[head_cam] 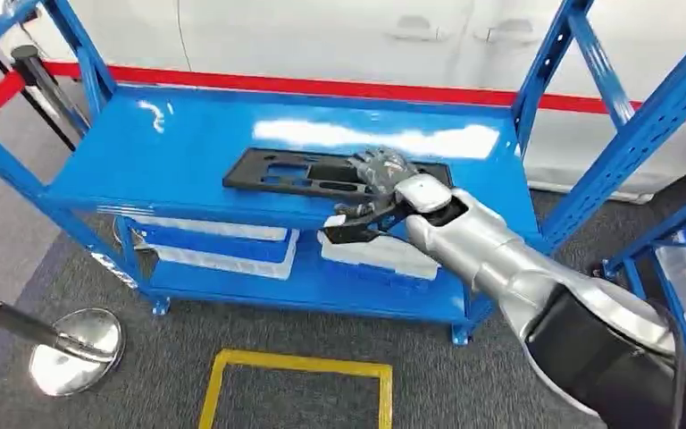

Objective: Take the parts from the cabinet and place them on the table.

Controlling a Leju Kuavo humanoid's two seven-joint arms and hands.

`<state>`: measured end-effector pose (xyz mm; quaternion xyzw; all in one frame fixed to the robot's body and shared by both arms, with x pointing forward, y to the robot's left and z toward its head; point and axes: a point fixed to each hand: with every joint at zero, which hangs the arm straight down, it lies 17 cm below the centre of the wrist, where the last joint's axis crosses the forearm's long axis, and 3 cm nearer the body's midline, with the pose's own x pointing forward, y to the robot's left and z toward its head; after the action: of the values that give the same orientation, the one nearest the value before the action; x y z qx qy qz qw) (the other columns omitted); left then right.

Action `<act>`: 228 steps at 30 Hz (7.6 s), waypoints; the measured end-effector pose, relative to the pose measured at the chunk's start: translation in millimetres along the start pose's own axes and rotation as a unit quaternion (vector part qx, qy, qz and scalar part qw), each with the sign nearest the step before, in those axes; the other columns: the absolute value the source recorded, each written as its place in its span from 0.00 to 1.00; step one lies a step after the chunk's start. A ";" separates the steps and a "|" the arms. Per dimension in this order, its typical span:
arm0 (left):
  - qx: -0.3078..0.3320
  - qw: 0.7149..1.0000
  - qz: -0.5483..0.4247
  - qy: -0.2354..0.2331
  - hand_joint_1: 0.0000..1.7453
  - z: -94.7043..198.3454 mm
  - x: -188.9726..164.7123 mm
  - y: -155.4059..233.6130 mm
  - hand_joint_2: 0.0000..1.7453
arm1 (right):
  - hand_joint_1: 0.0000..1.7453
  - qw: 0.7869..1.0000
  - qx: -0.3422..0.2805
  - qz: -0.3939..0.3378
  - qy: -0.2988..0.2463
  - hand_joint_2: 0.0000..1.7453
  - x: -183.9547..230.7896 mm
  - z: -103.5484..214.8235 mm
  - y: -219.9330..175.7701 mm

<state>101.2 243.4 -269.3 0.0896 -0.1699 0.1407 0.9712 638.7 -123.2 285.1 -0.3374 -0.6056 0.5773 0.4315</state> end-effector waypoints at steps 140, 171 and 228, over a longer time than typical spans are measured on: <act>-0.027 0.999 0.028 -0.020 0.00 3.7 5.8 -12.8 1.00 | 1.00 0.968 -0.200 0.105 -0.109 1.00 135.1 51.3 -282.0; -0.008 0.999 0.024 -0.023 0.00 2.3 6.3 -5.5 1.00 | 1.00 0.966 -0.191 0.115 -0.127 1.00 107.7 56.5 -262.7; -0.036 0.999 0.026 0.007 0.00 5.7 -1.7 -22.4 1.00 | 1.00 0.944 -0.208 0.201 -0.158 1.00 149.6 72.6 -274.5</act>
<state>104.8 220.6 -267.5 0.0496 -0.1705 0.1604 0.9710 537.2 -46.2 579.7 -0.4388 -0.6922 0.5591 0.1249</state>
